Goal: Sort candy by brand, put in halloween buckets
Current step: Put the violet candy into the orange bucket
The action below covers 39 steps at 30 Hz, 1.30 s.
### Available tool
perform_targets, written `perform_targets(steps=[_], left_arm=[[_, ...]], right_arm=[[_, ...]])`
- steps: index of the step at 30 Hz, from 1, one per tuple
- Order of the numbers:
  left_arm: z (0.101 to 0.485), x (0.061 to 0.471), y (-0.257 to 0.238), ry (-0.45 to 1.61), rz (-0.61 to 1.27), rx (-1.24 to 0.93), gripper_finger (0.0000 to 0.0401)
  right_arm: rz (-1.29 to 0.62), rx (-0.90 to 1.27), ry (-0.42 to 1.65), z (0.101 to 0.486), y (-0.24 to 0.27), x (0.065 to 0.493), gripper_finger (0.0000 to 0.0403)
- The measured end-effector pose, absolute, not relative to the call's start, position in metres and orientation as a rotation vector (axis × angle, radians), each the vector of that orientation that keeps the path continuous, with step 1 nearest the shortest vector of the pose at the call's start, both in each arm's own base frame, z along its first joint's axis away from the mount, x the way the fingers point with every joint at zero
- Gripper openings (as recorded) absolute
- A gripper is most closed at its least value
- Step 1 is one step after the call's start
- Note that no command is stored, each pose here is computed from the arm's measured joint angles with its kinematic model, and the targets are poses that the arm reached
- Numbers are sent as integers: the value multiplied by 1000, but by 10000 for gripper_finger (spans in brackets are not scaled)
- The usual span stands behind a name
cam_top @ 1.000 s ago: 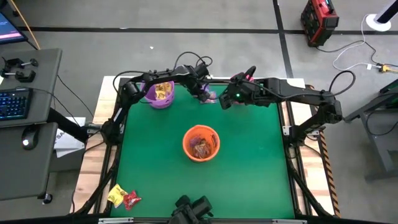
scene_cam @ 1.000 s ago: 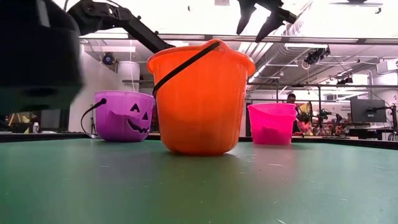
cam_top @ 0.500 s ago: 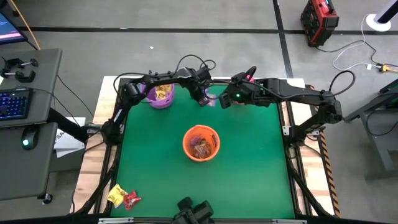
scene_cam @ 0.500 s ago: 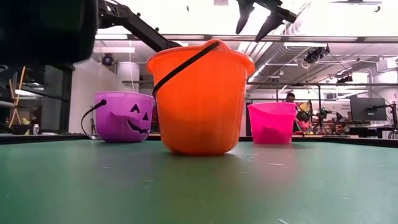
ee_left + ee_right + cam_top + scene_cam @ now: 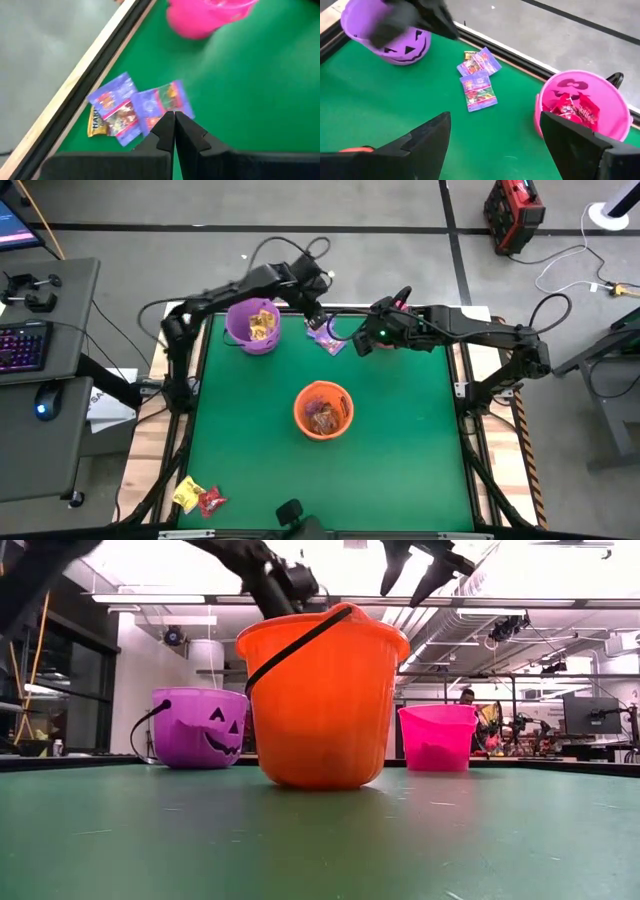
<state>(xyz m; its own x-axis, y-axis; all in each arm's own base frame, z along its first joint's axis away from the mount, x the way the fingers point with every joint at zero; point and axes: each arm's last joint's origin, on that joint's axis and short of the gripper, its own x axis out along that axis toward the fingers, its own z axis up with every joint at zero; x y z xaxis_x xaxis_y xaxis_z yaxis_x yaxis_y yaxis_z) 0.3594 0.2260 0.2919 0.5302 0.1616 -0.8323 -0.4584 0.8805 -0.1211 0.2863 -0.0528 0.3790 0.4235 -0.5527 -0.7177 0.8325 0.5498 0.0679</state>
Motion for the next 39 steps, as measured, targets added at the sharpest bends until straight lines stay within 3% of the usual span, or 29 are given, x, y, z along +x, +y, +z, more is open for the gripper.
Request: perform_targets(steps=[4, 10, 19, 26, 36, 39], left_arm=[[304, 355, 215, 885, 372, -320, 0], [263, 366, 215, 920, 376, -348, 27], [185, 385, 222, 1070, 385, -448, 174], [164, 397, 222, 1069, 403, -416, 257], [137, 410, 208, 1158, 499, -274, 268], [138, 410, 205, 1181, 489, -230, 241]], right_arm=[[-908, 442, 711, 379, -57, 285, 300], [-906, 445, 731, 378, -60, 284, 300], [-882, 470, 740, 378, -59, 284, 300], [-888, 489, 732, 378, -59, 284, 300], [-893, 494, 726, 378, -59, 284, 300], [-894, 493, 726, 378, -59, 284, 300]])
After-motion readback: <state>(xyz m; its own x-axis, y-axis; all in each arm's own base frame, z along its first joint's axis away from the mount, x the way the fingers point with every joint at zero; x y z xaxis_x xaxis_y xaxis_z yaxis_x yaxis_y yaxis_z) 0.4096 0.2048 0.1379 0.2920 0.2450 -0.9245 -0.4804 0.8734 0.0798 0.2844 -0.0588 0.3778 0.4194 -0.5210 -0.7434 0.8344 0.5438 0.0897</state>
